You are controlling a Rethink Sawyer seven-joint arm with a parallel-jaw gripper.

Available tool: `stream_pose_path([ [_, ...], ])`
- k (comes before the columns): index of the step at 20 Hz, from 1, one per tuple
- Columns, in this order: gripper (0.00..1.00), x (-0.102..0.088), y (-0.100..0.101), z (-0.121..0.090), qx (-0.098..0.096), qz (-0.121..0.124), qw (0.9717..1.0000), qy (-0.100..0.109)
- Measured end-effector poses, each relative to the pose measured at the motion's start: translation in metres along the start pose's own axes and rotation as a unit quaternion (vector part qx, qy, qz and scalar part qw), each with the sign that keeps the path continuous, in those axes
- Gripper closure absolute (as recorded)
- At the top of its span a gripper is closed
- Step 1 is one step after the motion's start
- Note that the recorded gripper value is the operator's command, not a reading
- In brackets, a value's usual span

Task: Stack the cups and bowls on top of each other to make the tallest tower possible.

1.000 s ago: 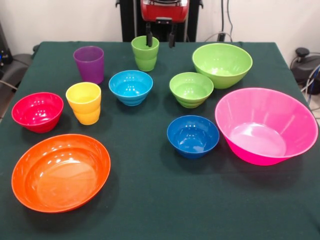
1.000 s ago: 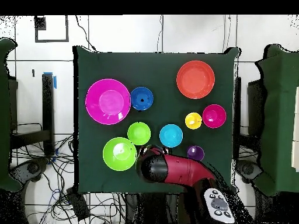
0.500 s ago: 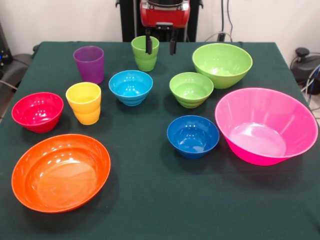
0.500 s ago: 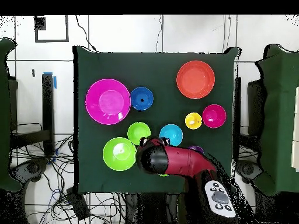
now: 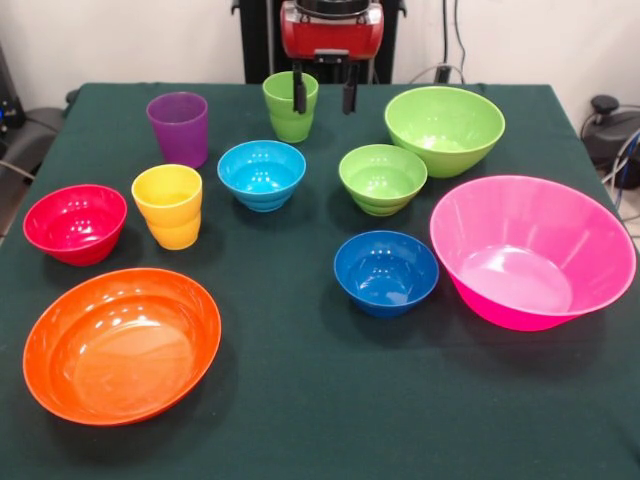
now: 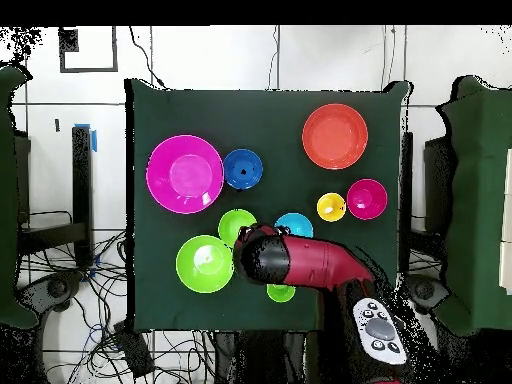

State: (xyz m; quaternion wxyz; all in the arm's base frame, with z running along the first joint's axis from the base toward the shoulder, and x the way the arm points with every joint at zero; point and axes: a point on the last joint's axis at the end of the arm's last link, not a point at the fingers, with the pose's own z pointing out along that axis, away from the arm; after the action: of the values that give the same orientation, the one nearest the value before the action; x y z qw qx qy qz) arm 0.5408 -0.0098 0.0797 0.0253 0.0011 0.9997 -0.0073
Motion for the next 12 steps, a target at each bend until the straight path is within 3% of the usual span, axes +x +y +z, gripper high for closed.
stream_pose_path([
  [6,0.00,-0.019,-0.003,-0.003,-0.004,0.001,0.9999,0.010],
  [12,0.00,-0.037,-0.009,-0.008,-0.005,0.004,1.0000,0.004],
])
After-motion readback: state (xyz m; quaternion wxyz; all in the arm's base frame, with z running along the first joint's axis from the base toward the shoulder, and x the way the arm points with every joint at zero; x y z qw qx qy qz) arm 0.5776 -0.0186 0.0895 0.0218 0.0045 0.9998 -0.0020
